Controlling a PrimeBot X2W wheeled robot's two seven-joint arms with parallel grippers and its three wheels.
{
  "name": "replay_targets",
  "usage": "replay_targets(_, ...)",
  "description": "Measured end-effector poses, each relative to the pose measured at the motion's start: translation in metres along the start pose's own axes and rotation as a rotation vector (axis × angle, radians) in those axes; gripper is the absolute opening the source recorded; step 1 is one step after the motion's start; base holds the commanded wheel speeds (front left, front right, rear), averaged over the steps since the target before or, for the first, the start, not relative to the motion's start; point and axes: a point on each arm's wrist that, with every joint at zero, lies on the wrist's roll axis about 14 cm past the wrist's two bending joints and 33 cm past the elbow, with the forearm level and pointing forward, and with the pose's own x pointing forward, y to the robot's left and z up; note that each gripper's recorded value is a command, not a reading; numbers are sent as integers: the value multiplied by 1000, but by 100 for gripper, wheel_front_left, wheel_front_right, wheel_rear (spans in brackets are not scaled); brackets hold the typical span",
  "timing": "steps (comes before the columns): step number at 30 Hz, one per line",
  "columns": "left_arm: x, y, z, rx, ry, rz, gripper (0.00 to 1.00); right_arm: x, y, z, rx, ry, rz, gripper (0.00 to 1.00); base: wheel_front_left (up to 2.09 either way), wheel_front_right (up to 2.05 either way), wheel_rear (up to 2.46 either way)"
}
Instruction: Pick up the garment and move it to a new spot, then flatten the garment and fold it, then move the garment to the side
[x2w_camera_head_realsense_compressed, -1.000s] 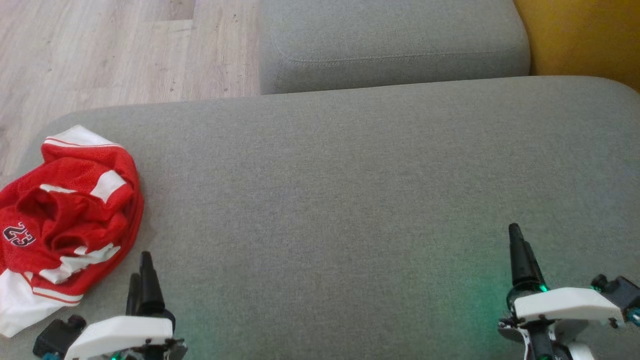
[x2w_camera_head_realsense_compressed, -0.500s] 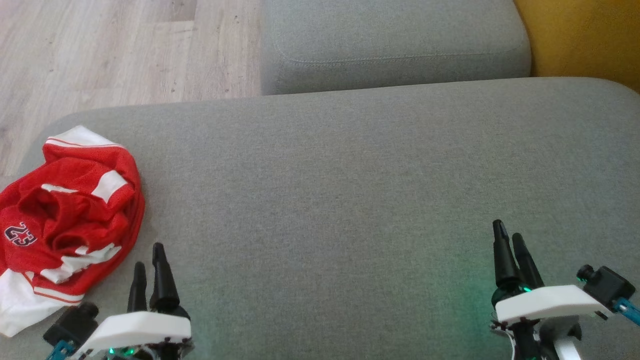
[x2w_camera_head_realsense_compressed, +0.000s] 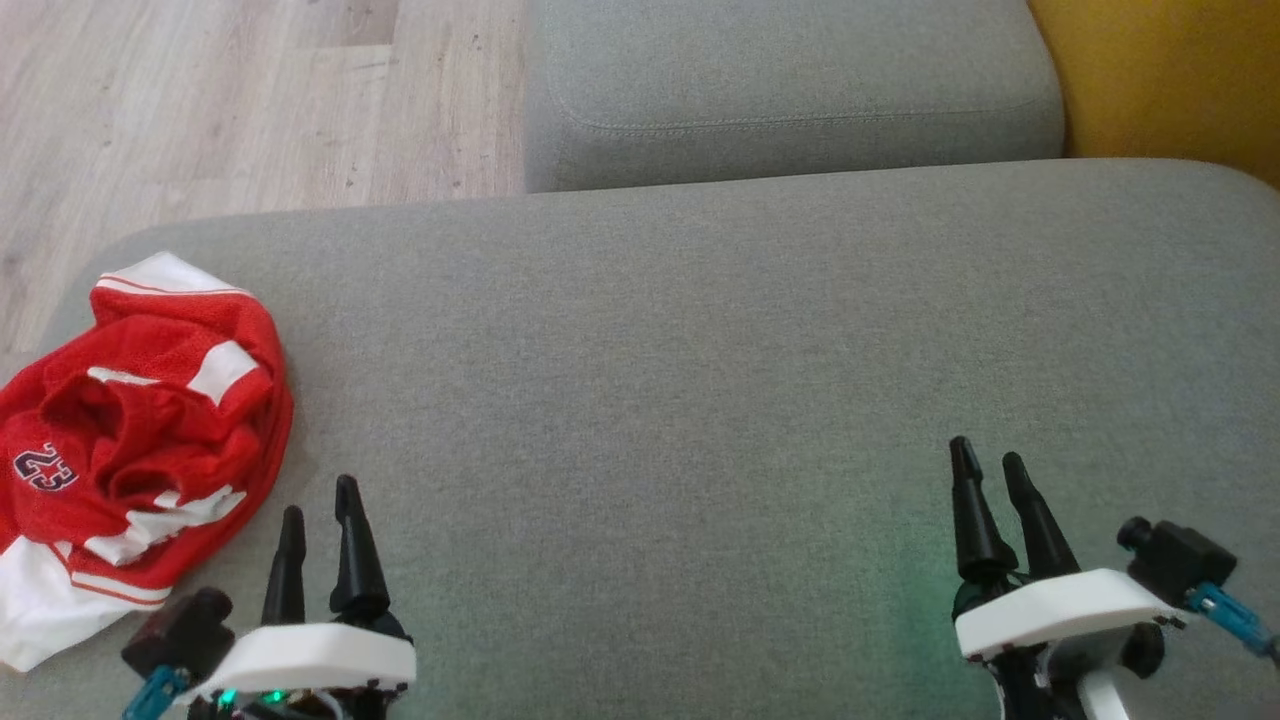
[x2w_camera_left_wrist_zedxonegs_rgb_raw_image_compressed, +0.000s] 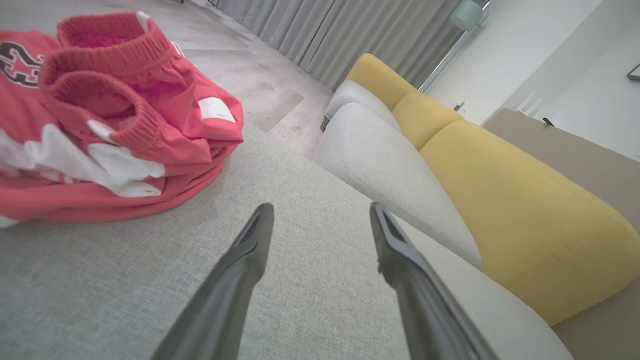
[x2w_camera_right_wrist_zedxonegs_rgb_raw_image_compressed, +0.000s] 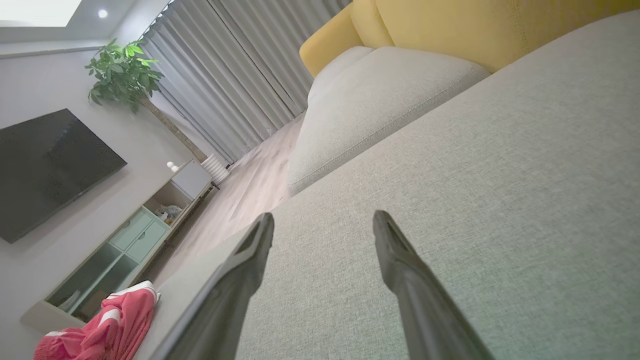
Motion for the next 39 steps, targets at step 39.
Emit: replay_targets(39, -11, -28, -3, 469, -78, -113, 100, -3, 13, -7, -477, -14, 87, 100, 0, 0, 0)
